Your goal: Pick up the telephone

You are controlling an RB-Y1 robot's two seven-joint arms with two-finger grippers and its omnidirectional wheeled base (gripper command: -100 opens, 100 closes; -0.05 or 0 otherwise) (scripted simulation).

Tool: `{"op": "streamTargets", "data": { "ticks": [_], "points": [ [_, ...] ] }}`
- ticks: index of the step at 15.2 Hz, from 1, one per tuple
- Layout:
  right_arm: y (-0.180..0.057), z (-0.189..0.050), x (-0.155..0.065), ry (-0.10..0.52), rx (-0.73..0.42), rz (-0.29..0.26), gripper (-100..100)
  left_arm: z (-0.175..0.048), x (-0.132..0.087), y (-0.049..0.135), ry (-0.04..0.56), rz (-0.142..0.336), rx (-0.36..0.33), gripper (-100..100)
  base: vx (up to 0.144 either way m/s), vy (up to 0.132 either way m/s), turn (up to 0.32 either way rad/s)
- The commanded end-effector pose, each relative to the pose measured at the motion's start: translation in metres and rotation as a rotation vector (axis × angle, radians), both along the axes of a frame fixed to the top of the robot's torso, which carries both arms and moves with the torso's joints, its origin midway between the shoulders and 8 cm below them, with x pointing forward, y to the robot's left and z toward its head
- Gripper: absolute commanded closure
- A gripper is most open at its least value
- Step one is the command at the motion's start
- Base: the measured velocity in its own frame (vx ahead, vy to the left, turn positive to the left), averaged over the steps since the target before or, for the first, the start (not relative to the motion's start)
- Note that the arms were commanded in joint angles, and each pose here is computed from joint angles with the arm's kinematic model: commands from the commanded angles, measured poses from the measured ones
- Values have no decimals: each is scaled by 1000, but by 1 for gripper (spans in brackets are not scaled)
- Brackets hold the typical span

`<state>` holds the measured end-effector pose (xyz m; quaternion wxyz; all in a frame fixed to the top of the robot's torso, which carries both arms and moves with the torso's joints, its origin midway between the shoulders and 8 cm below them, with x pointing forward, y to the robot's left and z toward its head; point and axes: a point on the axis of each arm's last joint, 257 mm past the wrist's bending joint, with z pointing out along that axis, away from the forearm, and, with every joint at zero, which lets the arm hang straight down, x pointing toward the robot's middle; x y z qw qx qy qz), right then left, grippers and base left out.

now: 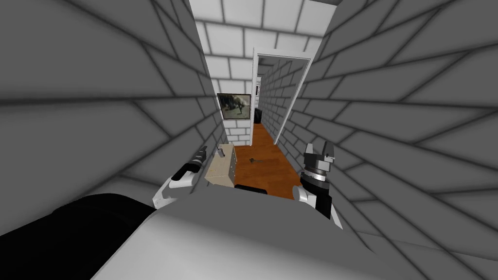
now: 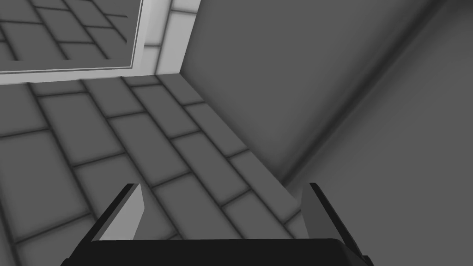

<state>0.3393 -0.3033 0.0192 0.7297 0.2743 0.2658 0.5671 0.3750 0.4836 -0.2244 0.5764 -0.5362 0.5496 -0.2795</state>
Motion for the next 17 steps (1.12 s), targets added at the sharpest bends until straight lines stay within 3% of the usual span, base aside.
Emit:
{"op": "streamTargets", "data": {
  "ticks": [1, 2, 5, 6, 9, 10, 13, 14, 17],
  "points": [
    [0, 0, 0, 0, 0, 0, 0, -8, -2, 1, 32, 9, -9, -100, 93, -36, -25],
    [0, 0, 0, 0, 0, 0, 0, -21, -10, 22, 73, 48, -24, -100, 85, -46, -126],
    [0, 0, 0, 0, 0, 0, 0, -28, -13, 23, 103, 52, -33, -100, 46, -34, -68],
    [0, 0, 0, 0, 0, 0, 0, -41, -23, 43, 145, 93, -51, -100, 34, -33, -133],
    [0, 0, 0, 0, 0, 0, 0, -48, -26, 43, 172, 97, -61, -100, 34, -34, -73],
    [0, 0, 0, 0, 0, 0, 0, -59, -38, 63, 212, 138, -82, -100, 42, -33, -130],
    [0, 0, 0, 0, 0, 0, 0, -66, -41, 63, 239, 142, -92, -100, 41, -27, -78],
    [0, 0, 0, 0, 0, 0, 0, -76, -54, 82, 275, 183, -115, -100, 49, -36, -101],
    [0, 0, 0, 0, 0, 0, 0, -82, -57, 81, 303, 188, -126, -100, 47, -29, -81]
  ]
}}
